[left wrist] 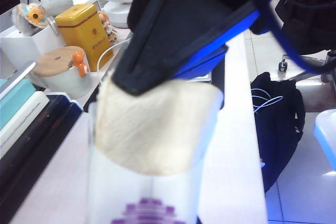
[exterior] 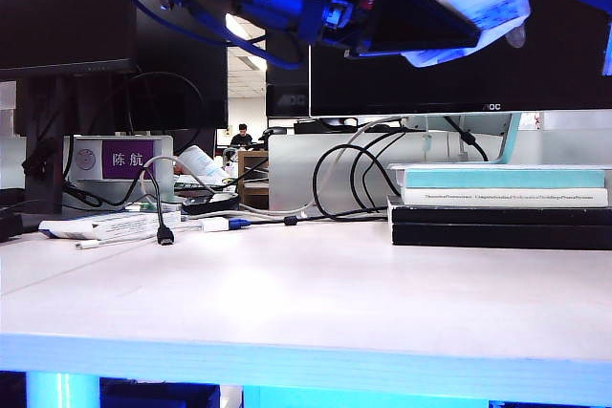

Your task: Pick up a packet of tissues from the table with the left hand, then take a tissue from it with the right hand.

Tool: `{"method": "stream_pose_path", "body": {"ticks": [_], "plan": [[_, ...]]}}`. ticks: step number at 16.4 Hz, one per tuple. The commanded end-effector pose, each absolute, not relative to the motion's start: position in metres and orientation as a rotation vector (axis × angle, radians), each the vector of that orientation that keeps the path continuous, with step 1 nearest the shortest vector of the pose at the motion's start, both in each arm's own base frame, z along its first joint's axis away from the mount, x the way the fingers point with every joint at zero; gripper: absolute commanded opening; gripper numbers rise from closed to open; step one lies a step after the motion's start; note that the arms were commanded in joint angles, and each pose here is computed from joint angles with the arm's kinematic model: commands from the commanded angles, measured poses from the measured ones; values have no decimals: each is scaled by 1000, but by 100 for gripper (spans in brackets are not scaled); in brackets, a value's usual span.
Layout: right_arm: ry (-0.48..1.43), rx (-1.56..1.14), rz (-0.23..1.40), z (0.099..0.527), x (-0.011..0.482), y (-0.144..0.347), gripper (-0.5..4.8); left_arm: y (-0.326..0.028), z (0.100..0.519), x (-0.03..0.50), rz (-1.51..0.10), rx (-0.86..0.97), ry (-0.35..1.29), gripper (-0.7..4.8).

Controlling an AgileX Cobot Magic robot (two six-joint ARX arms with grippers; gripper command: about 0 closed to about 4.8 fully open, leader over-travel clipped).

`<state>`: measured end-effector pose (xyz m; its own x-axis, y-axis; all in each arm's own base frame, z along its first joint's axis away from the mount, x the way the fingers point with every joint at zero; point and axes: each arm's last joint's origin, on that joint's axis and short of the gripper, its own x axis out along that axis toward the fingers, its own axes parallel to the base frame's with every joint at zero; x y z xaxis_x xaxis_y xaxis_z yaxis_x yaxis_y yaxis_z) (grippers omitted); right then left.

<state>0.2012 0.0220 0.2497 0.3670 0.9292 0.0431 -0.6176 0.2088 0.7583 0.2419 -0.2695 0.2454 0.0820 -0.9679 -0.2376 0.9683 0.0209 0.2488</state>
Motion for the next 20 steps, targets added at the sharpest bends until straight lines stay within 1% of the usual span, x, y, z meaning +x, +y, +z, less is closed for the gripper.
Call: {"method": "stream_pose_path", "body": {"ticks": [1, 5, 6, 7, 9, 11, 12, 14, 16, 18, 20], "plan": [[383, 762, 1025, 254, 202, -3, -5, -268, 240, 241, -1516, 407, 60, 84], [351, 740, 992, 254, 202, -10, -5, -265, 237, 242, -1514, 412, 88, 84], [351, 739, 993, 254, 202, -9, -5, -264, 236, 242, -1495, 437, 98, 84], [348, 732, 996, 254, 202, -9, -5, -264, 235, 244, -1446, 456, 116, 84], [262, 669, 918, 254, 203, -15, -5, -254, 230, 255, -1249, 512, 195, 84], [206, 621, 804, 251, 206, -20, -5, -235, 227, 270, -1186, 479, 274, 84], [229, 592, 724, 242, 208, -21, -5, -219, 226, 281, -1177, 416, 317, 84], [342, 527, 616, 222, 208, -19, -5, -192, 224, 297, -1169, 304, 340, 84], [441, 443, 484, 207, 206, -15, -5, -176, 216, 302, -1172, 260, 338, 84], [469, 435, 477, 201, 210, -9, -5, -170, 204, 297, -1228, 223, 288, 84], [532, 460, 456, 188, 217, -7, -5, -166, 188, 289, -1218, 208, 274, 83]]}}
